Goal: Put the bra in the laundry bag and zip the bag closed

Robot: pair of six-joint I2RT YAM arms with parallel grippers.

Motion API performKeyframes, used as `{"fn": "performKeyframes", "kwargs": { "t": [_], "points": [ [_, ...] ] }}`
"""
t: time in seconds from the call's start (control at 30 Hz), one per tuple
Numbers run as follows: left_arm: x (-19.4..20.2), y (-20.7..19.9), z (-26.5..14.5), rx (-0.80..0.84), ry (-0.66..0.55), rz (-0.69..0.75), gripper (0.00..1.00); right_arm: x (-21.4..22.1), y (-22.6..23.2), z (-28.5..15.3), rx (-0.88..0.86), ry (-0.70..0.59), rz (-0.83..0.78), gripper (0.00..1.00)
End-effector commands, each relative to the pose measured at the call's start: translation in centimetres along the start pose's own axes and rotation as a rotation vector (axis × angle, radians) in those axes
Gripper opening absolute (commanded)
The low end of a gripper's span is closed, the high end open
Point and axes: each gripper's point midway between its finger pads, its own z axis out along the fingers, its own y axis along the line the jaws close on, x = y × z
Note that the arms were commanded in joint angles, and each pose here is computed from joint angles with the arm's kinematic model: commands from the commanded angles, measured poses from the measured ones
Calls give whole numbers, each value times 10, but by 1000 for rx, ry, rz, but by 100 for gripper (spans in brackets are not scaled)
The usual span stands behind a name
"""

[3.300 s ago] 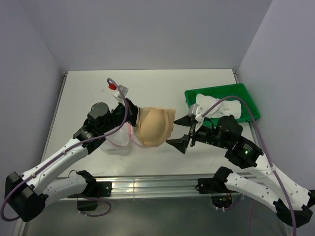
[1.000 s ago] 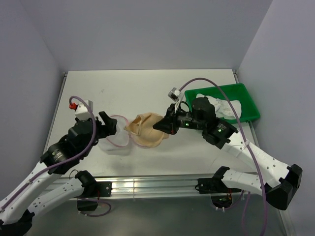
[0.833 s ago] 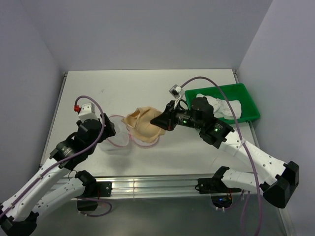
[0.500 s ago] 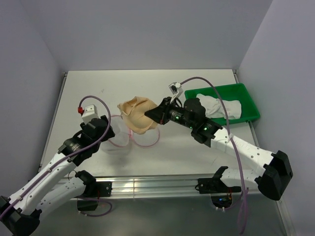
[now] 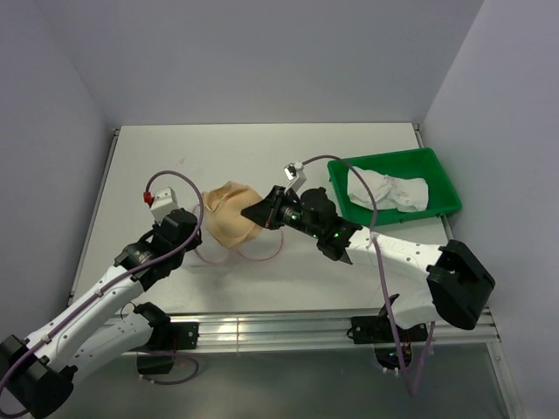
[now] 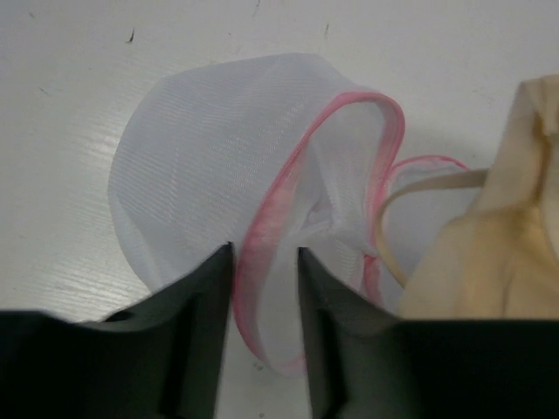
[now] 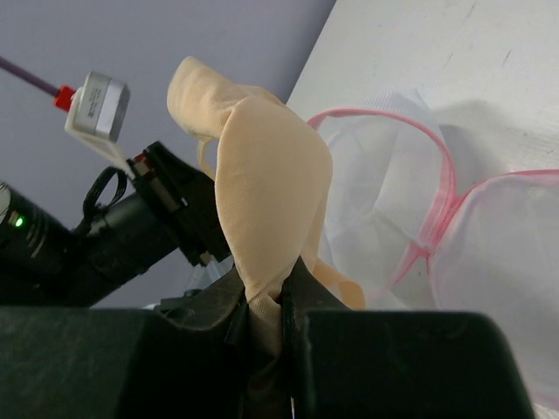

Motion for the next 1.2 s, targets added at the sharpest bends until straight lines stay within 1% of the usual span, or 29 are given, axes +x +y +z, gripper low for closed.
{"fn": "performKeyframes", "kwargs": {
  "t": [0.0,0.07,0.1,0.17,0.3,0.37,0.47,0.67,0.73,0.77,0.87,1.0,1.07,1.17],
  "points": [
    [-4,-1,3,9,-35,-51,32,-13,11,17,-49,-84,59,0],
    [-3,-3,3,22,-37,-55,23,-8,9,23,-46,-73,85,0],
    [-4,-4,3,29,-39,-62,12,-2,7,29,-40,-61,89,0],
    [-7,-6,-1,49,-52,-74,1,5,8,35,-36,-46,94,0],
    [-13,-10,-7,98,-75,-95,0,20,0,45,-11,-17,106,0],
    [-19,-18,-14,160,-98,-123,0,25,-2,48,-8,-3,112,0],
    [-14,-28,-16,245,-100,-129,0,37,-6,58,1,24,119,0],
    [0,-53,-20,394,-37,-120,0,47,-3,81,0,61,136,0],
    [0,-62,-24,450,-38,-115,0,50,-5,87,4,72,142,0],
    [-3,-69,-29,503,-50,-121,0,56,-6,91,7,84,145,0],
    [-8,-82,-37,580,-67,-131,0,72,-12,97,20,99,158,0],
    [-8,-96,-49,674,-53,-143,0,83,-22,104,66,109,151,0],
    [-12,-96,-54,698,-67,-148,0,85,-28,107,97,104,145,0],
    [-17,-89,-57,687,-110,-151,0,96,-38,108,150,119,125,0]
  ]
}}
